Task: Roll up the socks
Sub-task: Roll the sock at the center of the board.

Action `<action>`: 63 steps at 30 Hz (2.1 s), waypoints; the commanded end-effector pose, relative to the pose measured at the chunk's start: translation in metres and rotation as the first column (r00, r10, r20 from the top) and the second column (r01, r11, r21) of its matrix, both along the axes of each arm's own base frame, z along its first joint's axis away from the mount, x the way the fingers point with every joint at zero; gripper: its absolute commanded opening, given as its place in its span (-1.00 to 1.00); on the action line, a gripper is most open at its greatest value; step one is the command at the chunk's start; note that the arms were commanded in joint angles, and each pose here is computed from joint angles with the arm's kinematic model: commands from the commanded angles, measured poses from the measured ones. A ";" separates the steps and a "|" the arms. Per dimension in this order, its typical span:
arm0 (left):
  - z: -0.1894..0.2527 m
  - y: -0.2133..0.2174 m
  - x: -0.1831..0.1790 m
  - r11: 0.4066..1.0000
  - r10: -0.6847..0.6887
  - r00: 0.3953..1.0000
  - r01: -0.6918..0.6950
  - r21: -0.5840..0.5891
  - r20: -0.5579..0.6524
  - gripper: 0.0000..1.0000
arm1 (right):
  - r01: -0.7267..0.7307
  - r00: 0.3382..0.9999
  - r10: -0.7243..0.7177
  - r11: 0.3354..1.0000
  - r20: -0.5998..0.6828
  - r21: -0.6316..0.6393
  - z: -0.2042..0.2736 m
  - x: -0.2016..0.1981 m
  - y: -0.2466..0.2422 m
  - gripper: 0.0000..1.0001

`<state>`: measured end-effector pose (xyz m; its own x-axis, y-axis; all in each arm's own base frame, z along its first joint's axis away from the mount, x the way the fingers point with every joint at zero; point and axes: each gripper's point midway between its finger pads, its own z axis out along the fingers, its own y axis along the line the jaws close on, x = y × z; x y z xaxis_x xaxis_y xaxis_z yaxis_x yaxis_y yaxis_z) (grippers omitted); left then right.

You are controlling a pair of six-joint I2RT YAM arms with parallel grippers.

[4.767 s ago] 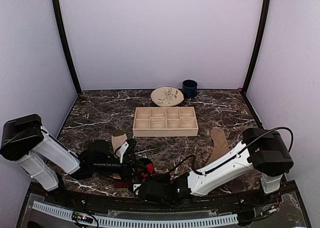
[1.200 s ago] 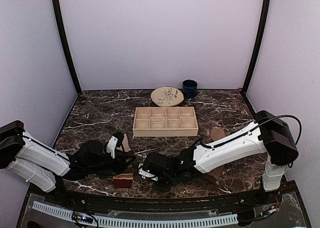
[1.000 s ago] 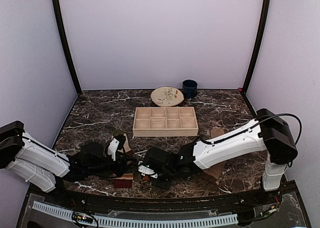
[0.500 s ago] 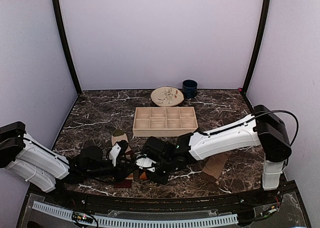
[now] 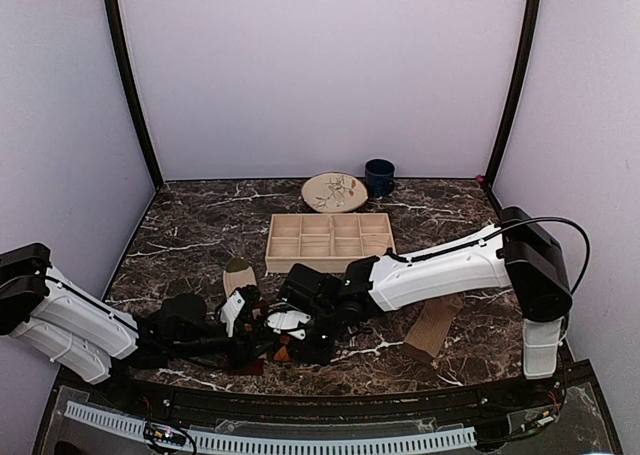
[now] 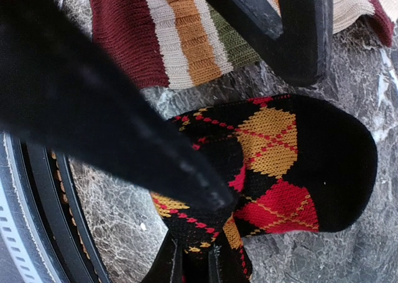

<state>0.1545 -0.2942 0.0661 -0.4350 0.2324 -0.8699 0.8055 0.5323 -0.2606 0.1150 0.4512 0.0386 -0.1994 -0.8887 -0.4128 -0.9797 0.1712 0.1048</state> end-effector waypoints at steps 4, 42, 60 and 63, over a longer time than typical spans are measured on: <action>-0.011 0.009 -0.012 0.999 -0.027 0.999 0.028 0.017 -0.024 -0.08 | -0.023 0.996 0.022 1.000 -0.082 -0.005 -0.006 0.005 0.001 -0.98; -0.035 -0.020 -0.028 0.986 -0.157 0.981 0.150 -0.071 -0.111 0.13 | -0.056 0.984 0.066 0.996 -0.168 0.066 0.000 0.003 0.009 -0.98; -0.016 -0.004 -0.033 0.976 -0.132 0.988 0.115 -0.185 -0.078 0.10 | -0.011 0.972 0.036 0.994 -0.233 0.106 -0.001 0.011 0.011 -0.97; -0.019 -0.003 -0.035 0.976 -0.136 0.987 0.119 -0.181 -0.084 0.11 | -0.008 0.966 0.038 0.993 -0.254 0.118 0.000 0.010 0.011 -0.97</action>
